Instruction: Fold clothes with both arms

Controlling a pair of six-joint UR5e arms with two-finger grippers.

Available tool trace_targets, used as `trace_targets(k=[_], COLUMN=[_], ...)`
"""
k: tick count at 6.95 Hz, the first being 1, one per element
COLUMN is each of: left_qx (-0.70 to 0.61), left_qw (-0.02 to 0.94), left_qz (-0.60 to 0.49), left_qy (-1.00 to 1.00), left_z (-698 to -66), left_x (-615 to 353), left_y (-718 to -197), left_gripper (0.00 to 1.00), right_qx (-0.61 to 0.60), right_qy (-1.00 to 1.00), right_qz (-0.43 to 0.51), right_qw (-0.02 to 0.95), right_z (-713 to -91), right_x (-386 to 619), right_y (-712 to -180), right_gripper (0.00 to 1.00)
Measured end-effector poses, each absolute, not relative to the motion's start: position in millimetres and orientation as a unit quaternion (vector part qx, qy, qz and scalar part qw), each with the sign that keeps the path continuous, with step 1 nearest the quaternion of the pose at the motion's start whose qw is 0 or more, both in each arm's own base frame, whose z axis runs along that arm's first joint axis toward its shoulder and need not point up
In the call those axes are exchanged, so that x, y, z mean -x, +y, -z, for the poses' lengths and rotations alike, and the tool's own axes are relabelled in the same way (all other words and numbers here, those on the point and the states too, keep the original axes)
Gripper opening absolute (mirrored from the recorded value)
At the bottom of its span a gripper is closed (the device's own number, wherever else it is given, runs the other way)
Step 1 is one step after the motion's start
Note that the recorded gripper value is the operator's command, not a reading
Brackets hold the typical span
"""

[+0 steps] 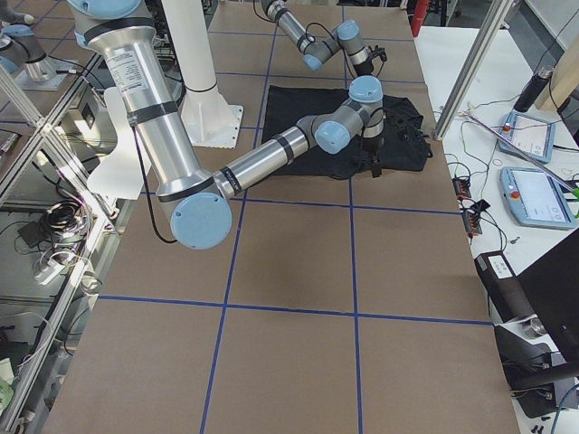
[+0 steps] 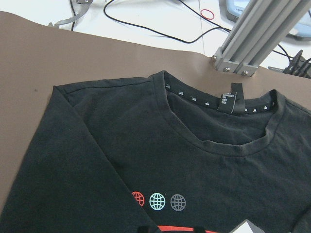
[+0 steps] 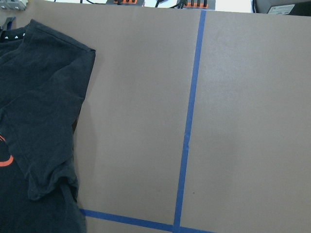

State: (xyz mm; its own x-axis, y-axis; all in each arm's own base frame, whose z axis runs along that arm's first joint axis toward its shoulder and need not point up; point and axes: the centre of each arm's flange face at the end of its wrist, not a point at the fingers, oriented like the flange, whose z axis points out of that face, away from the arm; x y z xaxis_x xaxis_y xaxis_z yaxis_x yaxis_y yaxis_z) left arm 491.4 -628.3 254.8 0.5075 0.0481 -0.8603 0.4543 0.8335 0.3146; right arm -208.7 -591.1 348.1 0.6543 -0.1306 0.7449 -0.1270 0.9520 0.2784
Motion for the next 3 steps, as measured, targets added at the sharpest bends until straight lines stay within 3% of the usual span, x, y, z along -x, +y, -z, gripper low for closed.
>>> trace_targets(k=[3], left_qx=[-0.292], left_qw=[0.791], left_qz=[0.064], left_qy=[0.533], left_z=[-231], left_x=[-429], left_y=[-557], left_gripper=[1.00], right_qx=[-0.144], right_qy=[-0.435], right_qz=[-0.033], right_qw=[0.888], right_z=[-323], right_x=[233], right_y=[-567], right_gripper=[1.00])
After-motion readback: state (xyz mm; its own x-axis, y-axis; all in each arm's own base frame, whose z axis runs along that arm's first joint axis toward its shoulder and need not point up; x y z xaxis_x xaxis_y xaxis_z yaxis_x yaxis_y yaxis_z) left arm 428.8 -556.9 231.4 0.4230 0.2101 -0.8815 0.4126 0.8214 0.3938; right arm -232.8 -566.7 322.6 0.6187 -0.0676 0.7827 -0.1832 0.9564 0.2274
